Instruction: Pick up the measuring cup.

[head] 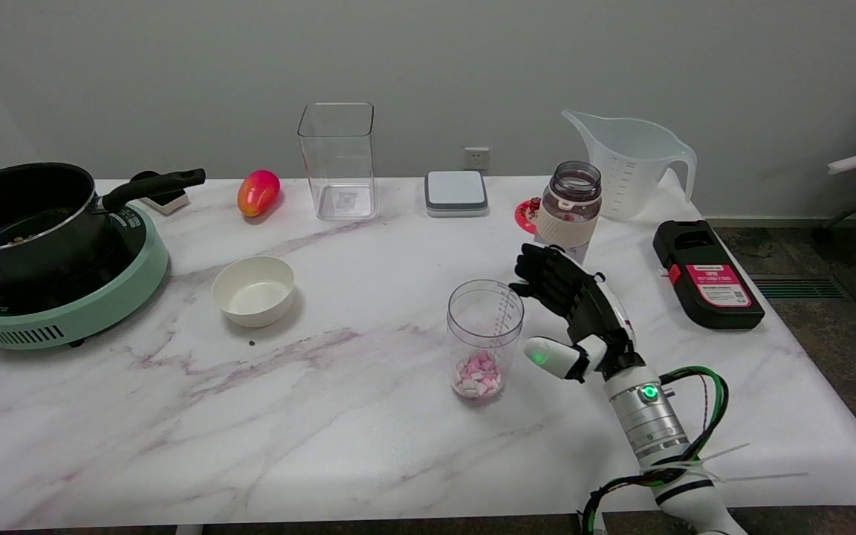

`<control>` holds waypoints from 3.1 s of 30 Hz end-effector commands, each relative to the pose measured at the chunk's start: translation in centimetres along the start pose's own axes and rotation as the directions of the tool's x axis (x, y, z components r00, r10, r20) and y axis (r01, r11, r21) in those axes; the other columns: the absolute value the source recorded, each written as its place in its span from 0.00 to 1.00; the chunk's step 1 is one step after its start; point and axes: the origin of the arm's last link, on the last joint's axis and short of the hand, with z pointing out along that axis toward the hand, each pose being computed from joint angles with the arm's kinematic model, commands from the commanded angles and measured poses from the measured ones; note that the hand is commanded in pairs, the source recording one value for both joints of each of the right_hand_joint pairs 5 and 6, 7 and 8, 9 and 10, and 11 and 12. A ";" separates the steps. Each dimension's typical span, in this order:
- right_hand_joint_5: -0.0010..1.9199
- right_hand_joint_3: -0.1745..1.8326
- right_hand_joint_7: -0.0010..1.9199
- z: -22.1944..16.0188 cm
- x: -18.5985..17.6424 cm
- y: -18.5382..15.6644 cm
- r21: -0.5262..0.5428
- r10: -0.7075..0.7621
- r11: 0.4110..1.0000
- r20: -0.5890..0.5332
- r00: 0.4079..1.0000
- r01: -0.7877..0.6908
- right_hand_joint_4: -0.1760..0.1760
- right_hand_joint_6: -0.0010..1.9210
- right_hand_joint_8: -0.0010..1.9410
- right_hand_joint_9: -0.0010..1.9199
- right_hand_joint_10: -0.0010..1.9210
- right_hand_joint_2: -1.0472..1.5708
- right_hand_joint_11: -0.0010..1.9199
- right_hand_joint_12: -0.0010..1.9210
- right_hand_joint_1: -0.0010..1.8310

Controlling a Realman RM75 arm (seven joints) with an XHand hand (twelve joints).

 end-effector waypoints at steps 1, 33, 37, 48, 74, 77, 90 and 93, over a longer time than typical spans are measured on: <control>0.24 0.68 0.24 2.4 -1.2 0.6 -0.033 0.039 0.999 0.059 0.998 -0.037 0.50 0.24 0.24 0.24 0.24 0.24 0.31 0.31 0.65; 0.16 0.48 0.25 2.0 -3.7 2.5 -0.089 -0.038 0.995 0.174 0.984 0.054 0.50 0.16 0.25 0.25 0.25 0.20 0.30 0.30 0.71; 0.16 0.59 0.25 2.2 -3.9 2.6 -0.097 -0.042 0.994 0.176 0.984 0.060 0.50 0.16 0.25 0.25 0.25 0.25 0.30 0.30 0.72; 0.27 0.55 0.28 2.5 -3.7 2.7 -0.095 -0.036 0.994 0.158 0.987 0.051 0.50 0.27 0.27 0.29 0.29 0.52 0.46 0.46 0.79; 0.46 0.34 0.63 3.5 -2.5 1.8 -0.066 -0.050 0.996 0.084 0.995 0.055 0.50 0.46 0.62 0.62 0.62 0.75 0.53 0.53 0.76; 0.47 0.34 0.63 3.6 -2.6 1.8 -0.065 -0.058 0.996 0.085 0.995 0.064 0.50 0.47 0.62 0.63 0.63 0.75 0.54 0.54 0.77; 0.49 0.35 0.64 3.8 -2.7 0.4 0.016 -0.107 0.994 0.041 0.993 0.106 0.50 0.49 0.64 0.64 0.64 0.77 0.55 0.55 0.77; 0.52 0.36 0.67 3.9 -2.5 0.1 0.029 -0.103 0.994 0.026 0.994 0.103 0.50 0.52 0.66 0.66 0.66 0.80 0.57 0.57 0.75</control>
